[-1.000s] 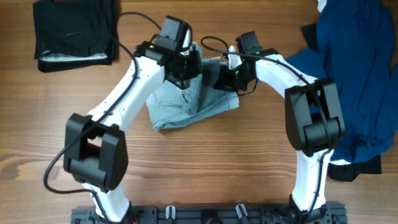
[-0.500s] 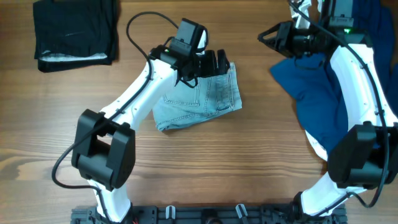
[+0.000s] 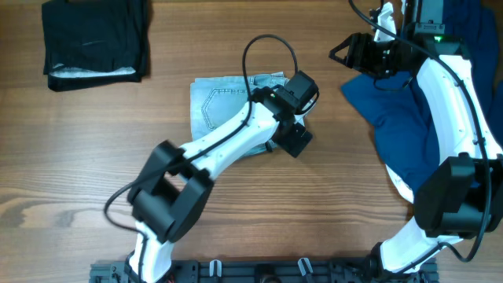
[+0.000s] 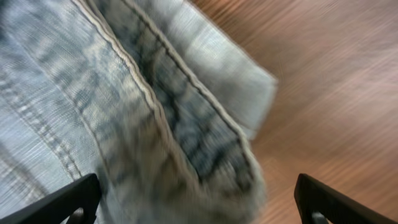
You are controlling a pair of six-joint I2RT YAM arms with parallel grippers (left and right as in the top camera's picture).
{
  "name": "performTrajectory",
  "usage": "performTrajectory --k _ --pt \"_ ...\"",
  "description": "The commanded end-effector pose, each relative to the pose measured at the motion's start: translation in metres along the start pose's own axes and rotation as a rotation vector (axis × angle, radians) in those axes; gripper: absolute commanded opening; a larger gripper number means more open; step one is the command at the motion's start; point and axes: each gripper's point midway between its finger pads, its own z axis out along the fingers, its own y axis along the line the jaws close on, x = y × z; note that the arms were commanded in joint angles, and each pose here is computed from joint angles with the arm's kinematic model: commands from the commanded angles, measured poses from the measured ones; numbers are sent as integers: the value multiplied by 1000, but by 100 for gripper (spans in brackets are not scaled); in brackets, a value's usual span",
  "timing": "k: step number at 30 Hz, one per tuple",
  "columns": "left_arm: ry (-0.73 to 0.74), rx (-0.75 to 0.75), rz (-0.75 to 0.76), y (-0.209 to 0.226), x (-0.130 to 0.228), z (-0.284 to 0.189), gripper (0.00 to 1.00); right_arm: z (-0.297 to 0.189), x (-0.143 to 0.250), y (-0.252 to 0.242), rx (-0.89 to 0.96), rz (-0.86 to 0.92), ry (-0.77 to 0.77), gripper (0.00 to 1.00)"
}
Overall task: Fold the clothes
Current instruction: 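Carry the folded shorts with the left gripper onto the black garment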
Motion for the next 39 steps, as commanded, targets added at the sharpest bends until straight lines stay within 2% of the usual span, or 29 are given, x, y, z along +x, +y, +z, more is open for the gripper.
performTrajectory --k 1,7,8,9,12,13,14,17,19,23,24,27,31,33,36,39 --pt "28 -35 12 5 1 34 100 5 2 -5 12 -14 11 64" --pt "36 -66 20 7 2 85 100 5 1 -6 16 -14 9 64" --pt "44 -83 21 10 4 91 96 5 1 -8 25 -14 7 64" --pt "64 -92 23 11 9 100 88 5 1 -9 34 -14 6 64" --pt "121 -93 33 12 25 121 49 5 1 -9 34 -14 5 64" --pt "139 -94 36 11 31 128 25 5 1 -9 34 -14 5 64" --pt "147 -94 37 12 33 130 4 5 1 -9 34 -14 5 64" --pt "149 -179 6 29 33 121 4 5 1 -9 35 -14 6 64" --pt "125 -322 -136 66 27 92 4 4 1 -10 38 -13 5 64" --pt "-3 -379 -402 162 -4 -24 4 4 0 -10 38 -12 5 63" --pt "-28 -386 -433 175 -7 -39 4 5 1 -10 38 -12 5 63" --pt "-210 -448 -615 252 -7 -131 4 5 0 -10 38 -13 3 64" --pt "-432 -572 -807 335 27 -243 4 5 -2 -9 36 -18 -5 64" --pt "-493 -635 -858 364 48 -276 4 5 -3 -9 35 -20 -8 64" --pt "-554 -768 -973 414 86 -308 4 5 -3 -8 34 -24 -10 64" --pt "-638 -859 -1014 459 103 -326 4 5 -5 -8 36 -28 -16 63"
